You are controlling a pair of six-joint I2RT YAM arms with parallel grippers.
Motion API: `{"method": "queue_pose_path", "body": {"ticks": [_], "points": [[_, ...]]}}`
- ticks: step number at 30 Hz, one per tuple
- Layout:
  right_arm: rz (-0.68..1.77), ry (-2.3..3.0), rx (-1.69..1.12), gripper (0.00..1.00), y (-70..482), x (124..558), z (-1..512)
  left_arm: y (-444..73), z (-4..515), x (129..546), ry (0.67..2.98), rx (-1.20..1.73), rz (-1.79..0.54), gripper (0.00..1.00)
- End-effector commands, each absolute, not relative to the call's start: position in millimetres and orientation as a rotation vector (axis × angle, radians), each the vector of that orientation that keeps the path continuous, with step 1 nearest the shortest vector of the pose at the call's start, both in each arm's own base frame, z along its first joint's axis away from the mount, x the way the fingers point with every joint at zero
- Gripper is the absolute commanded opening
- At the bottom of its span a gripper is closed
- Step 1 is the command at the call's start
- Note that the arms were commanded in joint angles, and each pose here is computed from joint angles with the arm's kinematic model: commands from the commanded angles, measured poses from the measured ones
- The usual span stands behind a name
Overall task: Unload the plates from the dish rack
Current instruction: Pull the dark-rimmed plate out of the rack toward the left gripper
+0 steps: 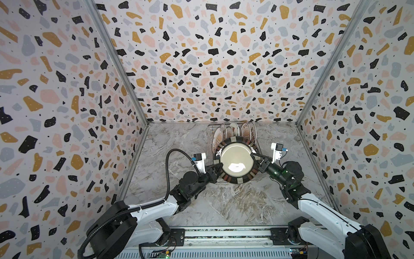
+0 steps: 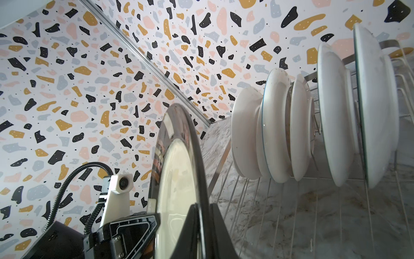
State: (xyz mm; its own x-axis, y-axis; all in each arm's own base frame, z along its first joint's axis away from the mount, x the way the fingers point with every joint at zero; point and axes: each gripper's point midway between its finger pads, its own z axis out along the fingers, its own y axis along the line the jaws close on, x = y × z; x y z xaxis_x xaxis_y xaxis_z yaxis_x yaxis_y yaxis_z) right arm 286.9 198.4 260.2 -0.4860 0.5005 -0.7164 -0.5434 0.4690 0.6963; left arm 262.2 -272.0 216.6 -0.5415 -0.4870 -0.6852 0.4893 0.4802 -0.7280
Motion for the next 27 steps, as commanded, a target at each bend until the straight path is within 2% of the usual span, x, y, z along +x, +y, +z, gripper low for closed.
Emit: {"method": "queue_pose_path", "body": {"ticks": [1,6,8,11,16,18,22,24,27], "points": [[1.315,1.485,-0.103,0.00,201,278,308,-274,244,254,1.634,0.020,-1.336,0.11],[1.344,1.509,-0.131,0.03,207,277,302,-270,263,249,1.566,0.018,-1.377,0.08],[1.334,1.525,-0.138,0.10,209,278,298,-269,265,249,1.564,0.015,-1.378,0.00],[1.303,1.559,-0.141,0.24,209,283,289,-266,266,251,1.567,-0.034,-1.396,0.00],[1.305,1.588,-0.173,0.34,215,284,280,-249,272,255,1.512,-0.156,-1.410,0.00],[1.302,1.591,-0.186,0.45,215,283,279,-244,277,255,1.487,-0.184,-1.426,0.00],[1.243,1.617,-0.170,0.85,210,286,273,-230,284,258,1.453,-0.248,-1.420,0.00],[1.191,1.635,-0.160,0.97,206,289,271,-223,285,261,1.441,-0.278,-1.416,0.00],[1.119,1.663,-0.144,1.00,201,294,266,-210,284,266,1.417,-0.341,-1.418,0.00]]}}
